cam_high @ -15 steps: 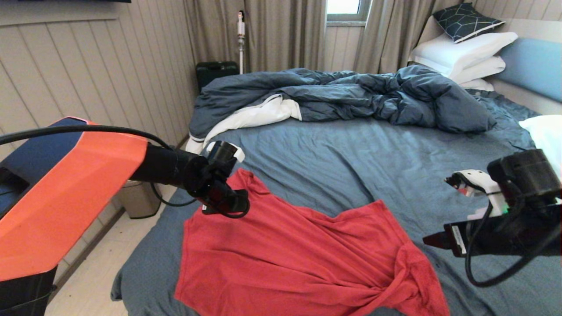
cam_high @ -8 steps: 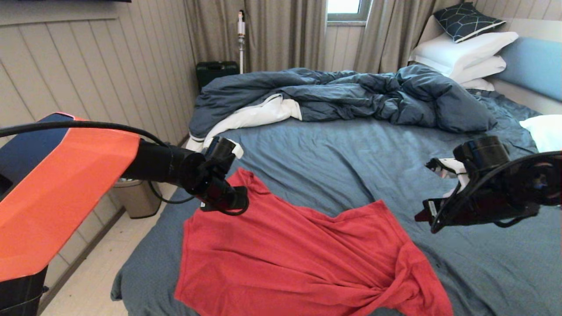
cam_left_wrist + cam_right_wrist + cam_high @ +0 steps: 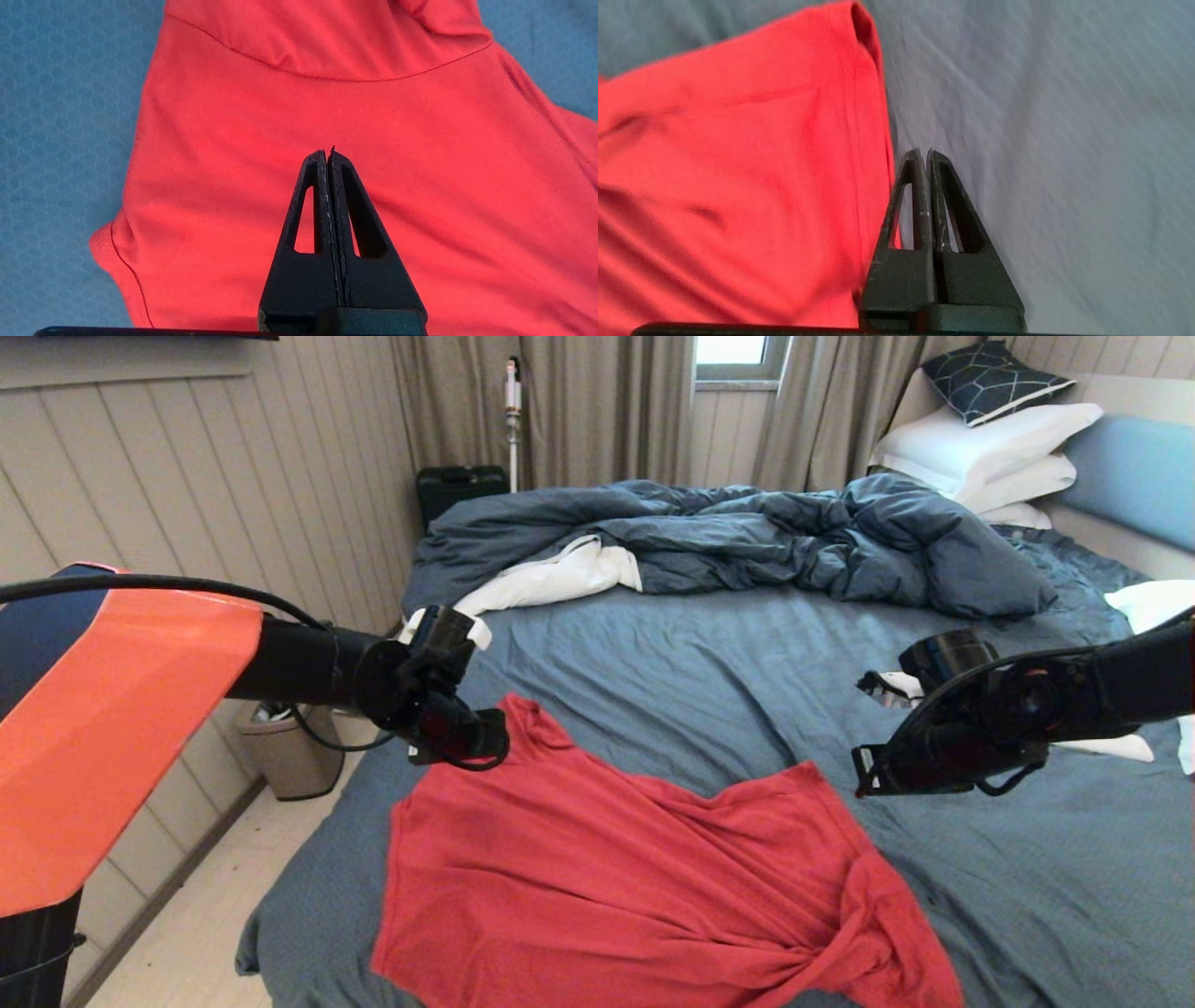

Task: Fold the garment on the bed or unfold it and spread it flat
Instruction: Unford the red T-shirt

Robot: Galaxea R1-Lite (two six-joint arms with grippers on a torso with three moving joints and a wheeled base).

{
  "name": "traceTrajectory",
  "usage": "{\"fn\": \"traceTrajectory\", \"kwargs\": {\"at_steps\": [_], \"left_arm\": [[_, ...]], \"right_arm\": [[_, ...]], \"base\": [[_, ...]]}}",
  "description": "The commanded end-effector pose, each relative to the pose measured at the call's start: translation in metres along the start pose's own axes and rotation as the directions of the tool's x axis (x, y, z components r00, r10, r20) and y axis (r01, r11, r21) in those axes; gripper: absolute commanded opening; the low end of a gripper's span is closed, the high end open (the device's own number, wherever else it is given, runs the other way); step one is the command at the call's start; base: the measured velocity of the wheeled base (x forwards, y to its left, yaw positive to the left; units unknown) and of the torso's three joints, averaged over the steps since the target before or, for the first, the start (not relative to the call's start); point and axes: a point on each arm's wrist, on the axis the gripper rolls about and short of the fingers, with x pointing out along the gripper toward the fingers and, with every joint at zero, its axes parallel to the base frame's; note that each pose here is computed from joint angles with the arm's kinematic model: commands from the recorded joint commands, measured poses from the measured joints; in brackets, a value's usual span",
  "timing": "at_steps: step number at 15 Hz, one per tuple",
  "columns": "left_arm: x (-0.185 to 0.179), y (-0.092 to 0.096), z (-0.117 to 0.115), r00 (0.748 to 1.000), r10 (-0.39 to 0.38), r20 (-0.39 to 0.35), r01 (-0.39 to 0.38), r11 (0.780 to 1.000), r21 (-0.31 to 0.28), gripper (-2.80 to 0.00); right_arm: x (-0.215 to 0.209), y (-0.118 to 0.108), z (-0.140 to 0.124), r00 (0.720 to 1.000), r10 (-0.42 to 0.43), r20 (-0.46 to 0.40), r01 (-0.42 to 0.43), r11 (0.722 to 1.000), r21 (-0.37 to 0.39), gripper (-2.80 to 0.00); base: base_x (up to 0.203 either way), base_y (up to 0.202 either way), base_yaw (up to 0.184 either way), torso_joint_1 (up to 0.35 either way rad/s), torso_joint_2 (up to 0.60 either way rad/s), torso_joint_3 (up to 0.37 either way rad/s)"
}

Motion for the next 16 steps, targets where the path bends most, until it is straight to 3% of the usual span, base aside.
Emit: {"fn": "traceTrajectory", "kwargs": {"at_steps": [1, 4, 12, 13, 14, 16], "left_arm": [[0.000, 0.001, 0.001, 1.000, 0.002, 0.000, -0.002, 1.000, -0.005, -2.80], [0.005, 0.002, 0.000, 1.000, 0.008, -0.008, -0.008, 1.000, -0.005, -2.80], [0.006, 0.009, 0.004, 1.000, 0.015, 0.001, -0.015, 1.000, -0.009, -2.80], [0.006, 0.009, 0.004, 1.000, 0.015, 0.001, -0.015, 1.000, -0.009, -2.80], [0.006, 0.009, 0.004, 1.000, 0.015, 0.001, -0.015, 1.000, -0.009, -2.80], [0.007, 0.009, 0.004, 1.000, 0.016, -0.002, -0.016, 1.000, -0.009, -2.80]], "right_arm": [[0.017, 0.002, 0.002, 1.000, 0.003, -0.003, -0.003, 1.000, -0.003, 0.00], [0.027, 0.004, 0.013, 0.994, 0.006, 0.107, -0.005, 1.000, -0.012, 0.00], [0.054, 0.025, 0.013, 0.997, 0.041, 0.073, -0.038, 0.999, -0.036, 0.00], [0.054, 0.025, 0.013, 0.997, 0.041, 0.073, -0.038, 0.999, -0.037, -0.11], [0.056, 0.025, 0.012, 0.997, 0.039, 0.067, -0.037, 0.999, -0.039, -2.80], [0.059, 0.025, 0.011, 0.997, 0.040, 0.062, -0.037, 0.998, -0.047, -2.80]], "base": [[0.000, 0.000, 0.000, 0.000, 0.00, 0.000], [0.000, 0.000, 0.000, 0.000, 0.00, 0.000], [0.000, 0.000, 0.000, 0.000, 0.00, 0.000], [0.000, 0.000, 0.000, 0.000, 0.00, 0.000], [0.000, 0.000, 0.000, 0.000, 0.00, 0.000], [0.000, 0.000, 0.000, 0.000, 0.00, 0.000]]}}
